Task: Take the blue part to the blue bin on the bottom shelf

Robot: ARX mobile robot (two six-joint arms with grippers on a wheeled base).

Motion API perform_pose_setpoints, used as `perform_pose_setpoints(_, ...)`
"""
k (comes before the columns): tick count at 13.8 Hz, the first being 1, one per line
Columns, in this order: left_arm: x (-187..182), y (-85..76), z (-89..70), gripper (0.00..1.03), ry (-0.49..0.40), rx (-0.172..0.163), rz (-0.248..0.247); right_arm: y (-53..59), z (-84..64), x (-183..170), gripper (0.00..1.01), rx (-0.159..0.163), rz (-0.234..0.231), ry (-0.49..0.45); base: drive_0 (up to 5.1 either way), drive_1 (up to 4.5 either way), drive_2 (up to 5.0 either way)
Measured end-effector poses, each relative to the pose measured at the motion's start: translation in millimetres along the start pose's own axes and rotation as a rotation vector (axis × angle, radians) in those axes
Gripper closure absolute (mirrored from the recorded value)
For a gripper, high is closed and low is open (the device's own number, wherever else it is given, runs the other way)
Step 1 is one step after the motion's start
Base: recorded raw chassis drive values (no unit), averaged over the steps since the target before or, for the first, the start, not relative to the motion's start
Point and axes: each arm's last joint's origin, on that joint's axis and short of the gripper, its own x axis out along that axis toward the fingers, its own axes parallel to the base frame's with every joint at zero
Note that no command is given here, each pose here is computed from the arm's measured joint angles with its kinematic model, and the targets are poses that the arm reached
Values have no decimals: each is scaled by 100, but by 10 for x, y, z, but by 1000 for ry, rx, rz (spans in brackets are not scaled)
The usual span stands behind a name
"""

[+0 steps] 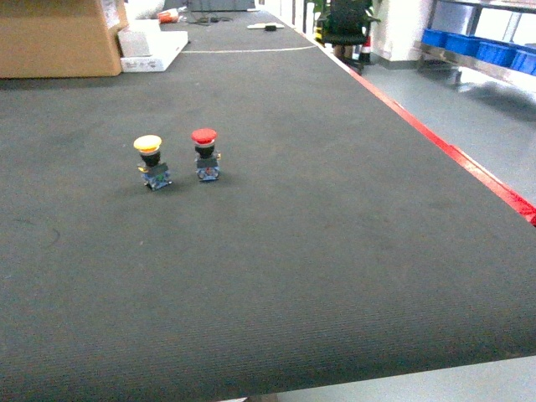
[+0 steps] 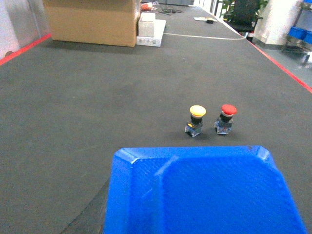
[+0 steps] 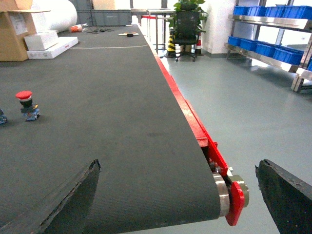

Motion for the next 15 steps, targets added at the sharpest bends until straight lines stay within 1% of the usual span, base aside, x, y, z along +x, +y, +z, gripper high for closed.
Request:
perform_pose_setpoints(6, 0, 0, 0, 59, 0, 0, 0, 0, 0, 0, 3, 0, 0, 0, 0, 0, 0)
perform_pose_setpoints(15, 0, 0, 0, 59, 0, 0, 0, 0, 0, 0, 3, 0, 0, 0, -164, -164, -164)
